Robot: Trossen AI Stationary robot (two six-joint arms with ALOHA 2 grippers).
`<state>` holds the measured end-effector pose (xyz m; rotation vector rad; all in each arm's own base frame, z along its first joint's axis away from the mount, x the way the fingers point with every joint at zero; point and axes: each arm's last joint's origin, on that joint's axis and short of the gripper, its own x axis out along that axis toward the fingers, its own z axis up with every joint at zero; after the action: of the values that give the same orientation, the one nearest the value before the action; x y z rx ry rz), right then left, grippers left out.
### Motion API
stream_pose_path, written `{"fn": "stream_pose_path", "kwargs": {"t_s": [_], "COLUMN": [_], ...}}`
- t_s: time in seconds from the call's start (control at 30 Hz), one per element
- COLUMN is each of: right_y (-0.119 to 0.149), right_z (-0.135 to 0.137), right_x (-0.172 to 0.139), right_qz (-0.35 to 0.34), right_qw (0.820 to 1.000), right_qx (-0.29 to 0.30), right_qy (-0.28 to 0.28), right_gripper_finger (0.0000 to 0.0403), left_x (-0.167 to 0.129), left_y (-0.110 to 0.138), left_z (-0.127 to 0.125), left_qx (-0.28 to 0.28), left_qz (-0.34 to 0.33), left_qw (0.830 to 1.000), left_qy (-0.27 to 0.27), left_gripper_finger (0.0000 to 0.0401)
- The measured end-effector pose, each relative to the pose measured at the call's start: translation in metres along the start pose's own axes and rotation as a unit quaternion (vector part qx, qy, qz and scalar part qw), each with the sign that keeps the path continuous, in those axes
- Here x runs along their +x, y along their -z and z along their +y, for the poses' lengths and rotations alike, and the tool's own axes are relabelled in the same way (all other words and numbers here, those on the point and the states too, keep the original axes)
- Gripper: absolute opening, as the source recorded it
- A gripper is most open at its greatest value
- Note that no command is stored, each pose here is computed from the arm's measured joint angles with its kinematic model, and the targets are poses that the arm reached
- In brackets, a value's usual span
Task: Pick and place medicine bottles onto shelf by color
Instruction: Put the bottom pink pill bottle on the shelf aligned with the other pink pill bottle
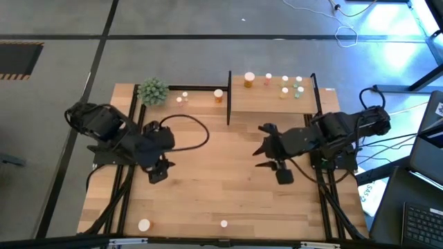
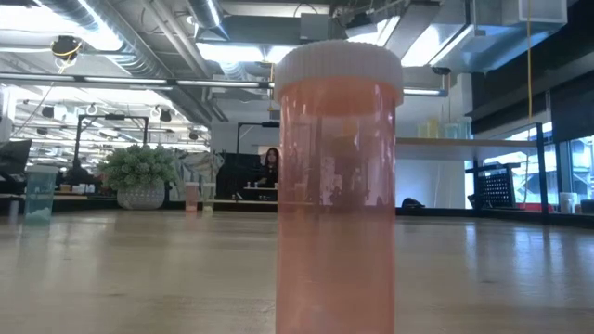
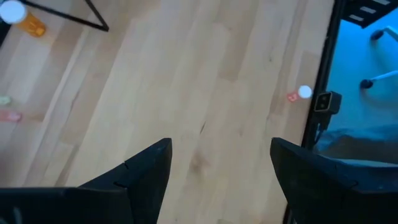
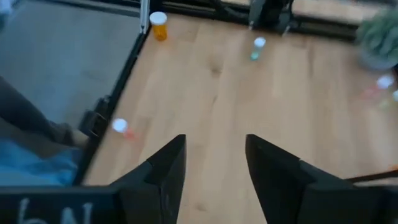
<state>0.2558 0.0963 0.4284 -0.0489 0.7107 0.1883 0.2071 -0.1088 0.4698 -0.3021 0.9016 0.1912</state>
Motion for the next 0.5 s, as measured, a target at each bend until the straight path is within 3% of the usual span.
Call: {"fn": "stream_pose_path", "kwargs": {"t_s": [0.23,0.5], "right_y": [0.0,0.001], "right_z": [0.005,0.011], "right_x": [0.018,0.047], "right_qz": [0.026,0.072], "right_qw": [0.995,0.987], "right_qx": [0.097,0.135], "right_qy": [-0.011,-0.049], "right_gripper_finger": [0.0168,0.0168], "left_x": [-0.006,-0.013], "left_y": [0.013,0.023], "left_z": [-0.013,-0.023], "left_qx": [0.028,0.022], "left_qz": [-0.006,-0.012], "left_qw": [1.0,0.999], "left_qy": [0.011,0.021], "left_gripper_finger": [0.0268,0.0268]}}
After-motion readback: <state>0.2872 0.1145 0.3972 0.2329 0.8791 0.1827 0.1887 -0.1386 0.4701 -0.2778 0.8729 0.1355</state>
